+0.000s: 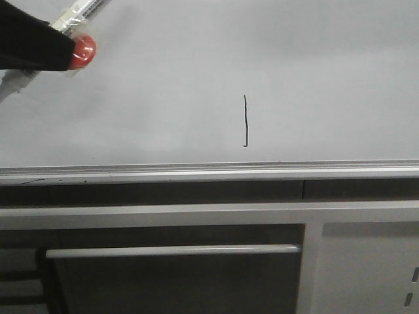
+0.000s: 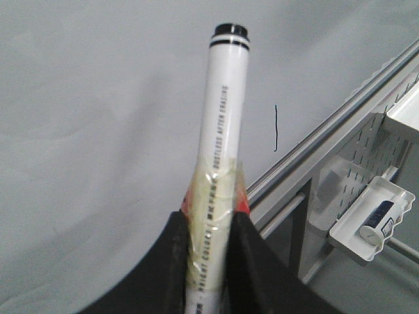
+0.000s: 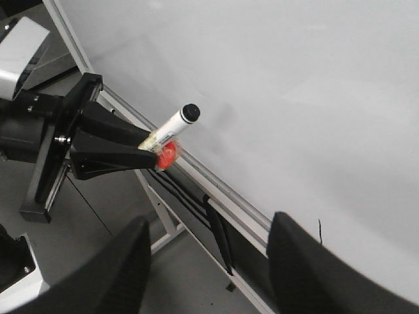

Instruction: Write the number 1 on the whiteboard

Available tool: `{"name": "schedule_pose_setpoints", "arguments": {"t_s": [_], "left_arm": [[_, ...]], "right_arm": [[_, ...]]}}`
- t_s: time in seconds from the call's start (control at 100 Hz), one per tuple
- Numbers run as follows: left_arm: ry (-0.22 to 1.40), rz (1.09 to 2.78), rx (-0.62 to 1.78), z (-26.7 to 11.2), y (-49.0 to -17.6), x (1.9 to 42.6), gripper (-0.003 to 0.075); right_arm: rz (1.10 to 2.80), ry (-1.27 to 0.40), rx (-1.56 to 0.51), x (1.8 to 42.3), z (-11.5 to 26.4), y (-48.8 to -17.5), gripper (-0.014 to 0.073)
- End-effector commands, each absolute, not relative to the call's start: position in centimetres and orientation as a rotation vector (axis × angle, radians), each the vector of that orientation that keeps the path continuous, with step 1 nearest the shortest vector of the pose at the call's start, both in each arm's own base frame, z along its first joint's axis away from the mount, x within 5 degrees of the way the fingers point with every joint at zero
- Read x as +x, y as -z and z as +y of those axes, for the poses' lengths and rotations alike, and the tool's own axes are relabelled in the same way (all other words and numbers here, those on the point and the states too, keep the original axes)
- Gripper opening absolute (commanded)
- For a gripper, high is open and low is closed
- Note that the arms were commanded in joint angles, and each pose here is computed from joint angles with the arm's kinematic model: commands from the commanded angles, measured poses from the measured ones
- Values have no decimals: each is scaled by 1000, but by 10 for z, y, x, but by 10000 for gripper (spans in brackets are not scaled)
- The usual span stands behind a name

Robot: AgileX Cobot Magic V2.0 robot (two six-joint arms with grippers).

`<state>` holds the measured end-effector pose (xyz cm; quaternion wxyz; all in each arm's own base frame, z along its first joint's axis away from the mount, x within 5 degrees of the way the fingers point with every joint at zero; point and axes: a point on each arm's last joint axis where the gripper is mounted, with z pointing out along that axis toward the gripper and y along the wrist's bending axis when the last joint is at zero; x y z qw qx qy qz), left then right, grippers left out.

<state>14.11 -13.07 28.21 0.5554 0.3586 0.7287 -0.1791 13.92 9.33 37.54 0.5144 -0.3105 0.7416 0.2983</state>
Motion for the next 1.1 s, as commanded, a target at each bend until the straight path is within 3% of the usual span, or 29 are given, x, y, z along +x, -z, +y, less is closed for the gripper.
{"name": "schedule_pose_setpoints", "arguments": {"t_s": [0.0,0.46,0.65,0.82,1.09], "left_arm": [[527,1699,781,-135,-297,140,-20],[567,1679,803,-138,-298,138,-20],[505,1668,884,-136,-297,136,-20],[484,1735,765,-128,-297,139,-20],[537,1597,619,-123,-317,138,-20]], "right_arm": [[1729,-733,-702,137,93,-388,363],[1729,-733,-702,137,93,-388,363],[1729,-733,-702,137,93,-388,363],[1729,-733,-702,137,93,-388,363],[1729,-733,-702,137,93,-388,363]]}}
